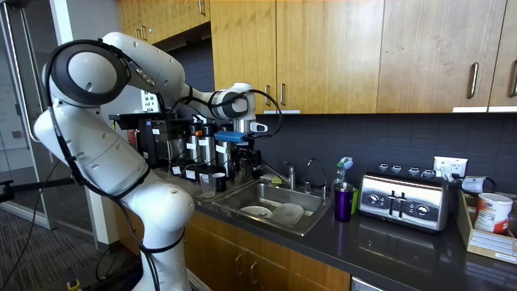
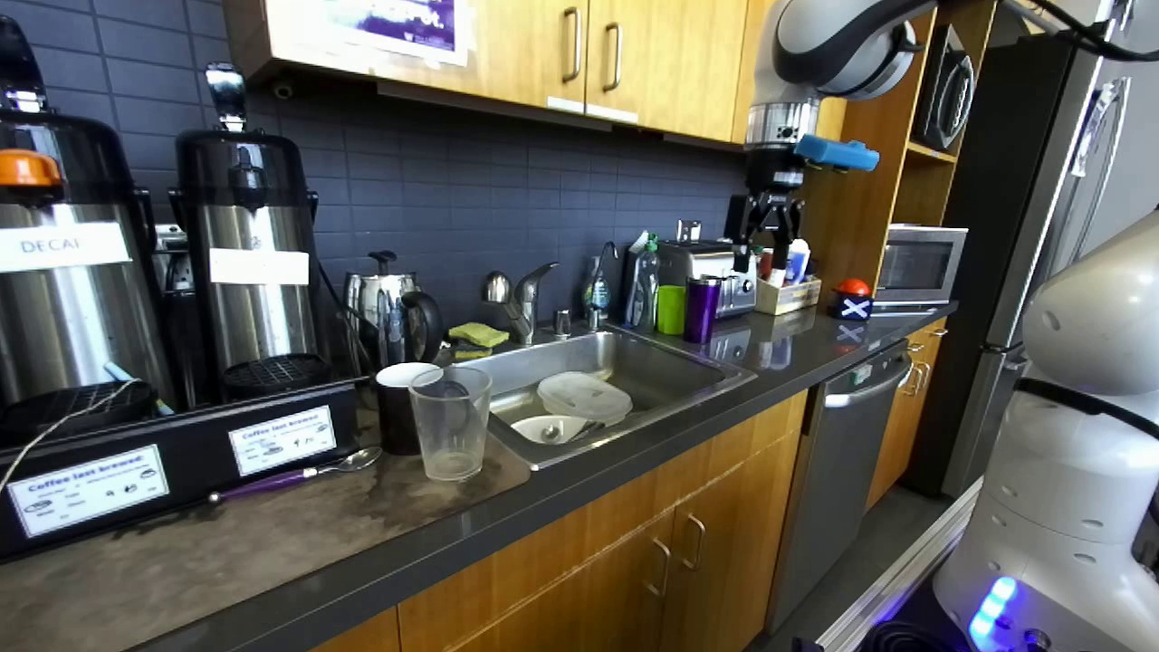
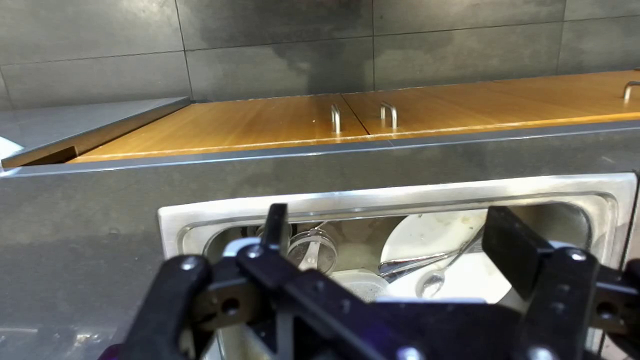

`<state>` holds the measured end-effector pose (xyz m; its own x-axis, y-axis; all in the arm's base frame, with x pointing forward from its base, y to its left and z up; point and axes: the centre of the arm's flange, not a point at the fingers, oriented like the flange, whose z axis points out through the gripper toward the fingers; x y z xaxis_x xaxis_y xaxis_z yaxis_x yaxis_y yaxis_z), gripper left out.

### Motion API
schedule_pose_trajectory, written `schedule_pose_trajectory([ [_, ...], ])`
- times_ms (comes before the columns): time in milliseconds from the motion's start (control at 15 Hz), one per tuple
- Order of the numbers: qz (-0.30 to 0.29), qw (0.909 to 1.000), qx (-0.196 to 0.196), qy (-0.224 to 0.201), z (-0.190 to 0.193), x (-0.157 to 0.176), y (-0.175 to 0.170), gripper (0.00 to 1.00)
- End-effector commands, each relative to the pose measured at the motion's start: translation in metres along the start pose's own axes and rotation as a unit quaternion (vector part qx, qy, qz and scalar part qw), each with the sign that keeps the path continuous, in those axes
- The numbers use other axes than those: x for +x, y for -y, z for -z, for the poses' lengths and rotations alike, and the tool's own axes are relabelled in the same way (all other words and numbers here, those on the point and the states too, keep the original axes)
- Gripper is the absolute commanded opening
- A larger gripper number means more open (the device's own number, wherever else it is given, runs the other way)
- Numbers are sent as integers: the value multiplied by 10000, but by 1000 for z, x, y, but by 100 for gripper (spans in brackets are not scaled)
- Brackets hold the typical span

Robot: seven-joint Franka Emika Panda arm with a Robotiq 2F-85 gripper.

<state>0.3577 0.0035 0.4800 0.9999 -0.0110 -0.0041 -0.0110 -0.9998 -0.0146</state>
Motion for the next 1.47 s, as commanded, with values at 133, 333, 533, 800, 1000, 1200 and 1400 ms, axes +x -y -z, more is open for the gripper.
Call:
schedule_pose_trajectory([
  [133, 0, 10000, 0, 0, 0, 0, 0, 100],
  [333, 0, 10000, 0, 0, 0, 0, 0, 100],
  [533, 0, 10000, 0, 0, 0, 0, 0, 100],
  [800, -1, 10000, -10, 32, -2, 2, 3, 100],
  [1000, 34, 9999, -57, 118, -9, 5, 9, 100],
  [1200, 88, 9997, -90, 200, -16, 11, 12, 100],
  [1400, 141, 9996, -105, 238, -21, 18, 12, 100],
])
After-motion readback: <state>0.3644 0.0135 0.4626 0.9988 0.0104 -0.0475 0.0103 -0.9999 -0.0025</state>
